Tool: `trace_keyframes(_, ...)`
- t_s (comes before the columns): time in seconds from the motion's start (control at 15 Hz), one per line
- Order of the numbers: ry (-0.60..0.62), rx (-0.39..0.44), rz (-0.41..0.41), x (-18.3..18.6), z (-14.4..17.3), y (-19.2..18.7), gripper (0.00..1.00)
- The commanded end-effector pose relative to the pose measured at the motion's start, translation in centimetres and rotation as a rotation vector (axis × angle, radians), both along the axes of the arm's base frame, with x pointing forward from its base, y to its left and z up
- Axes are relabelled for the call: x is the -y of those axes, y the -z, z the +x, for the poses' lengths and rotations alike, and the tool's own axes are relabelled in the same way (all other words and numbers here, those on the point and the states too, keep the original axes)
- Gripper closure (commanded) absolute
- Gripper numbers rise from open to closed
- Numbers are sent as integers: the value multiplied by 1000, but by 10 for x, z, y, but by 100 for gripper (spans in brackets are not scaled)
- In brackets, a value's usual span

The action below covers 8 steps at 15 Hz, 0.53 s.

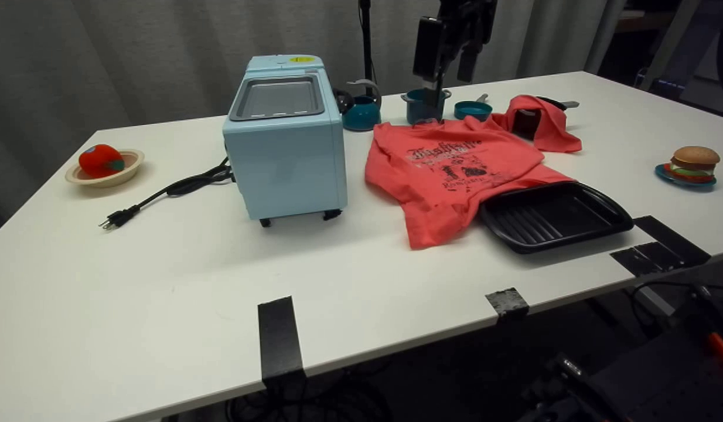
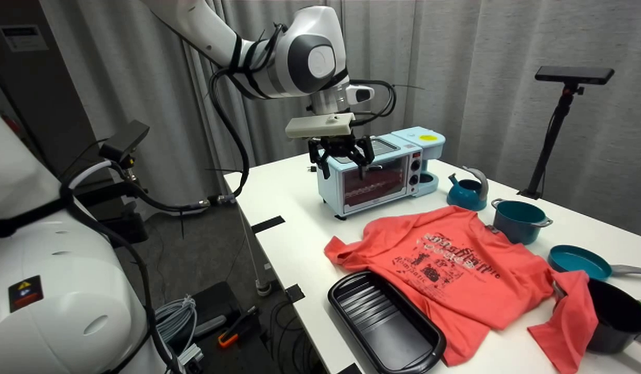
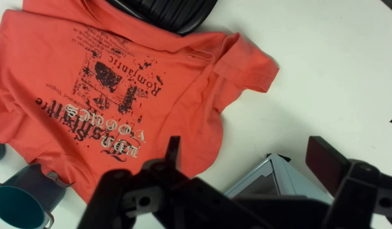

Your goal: Fold the orange shirt

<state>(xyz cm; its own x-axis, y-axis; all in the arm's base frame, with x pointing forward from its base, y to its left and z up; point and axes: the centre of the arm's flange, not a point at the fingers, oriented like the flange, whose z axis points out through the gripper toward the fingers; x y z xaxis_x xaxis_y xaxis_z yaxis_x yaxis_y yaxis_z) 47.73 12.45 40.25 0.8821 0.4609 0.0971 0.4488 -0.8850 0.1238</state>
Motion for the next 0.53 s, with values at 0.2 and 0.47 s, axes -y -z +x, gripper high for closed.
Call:
trace_keyframes(0.2, 8, -45, 38, -6, 11, 33, 0)
trace_keyframes(0.47, 30, -93, 80, -14, 24, 71, 0)
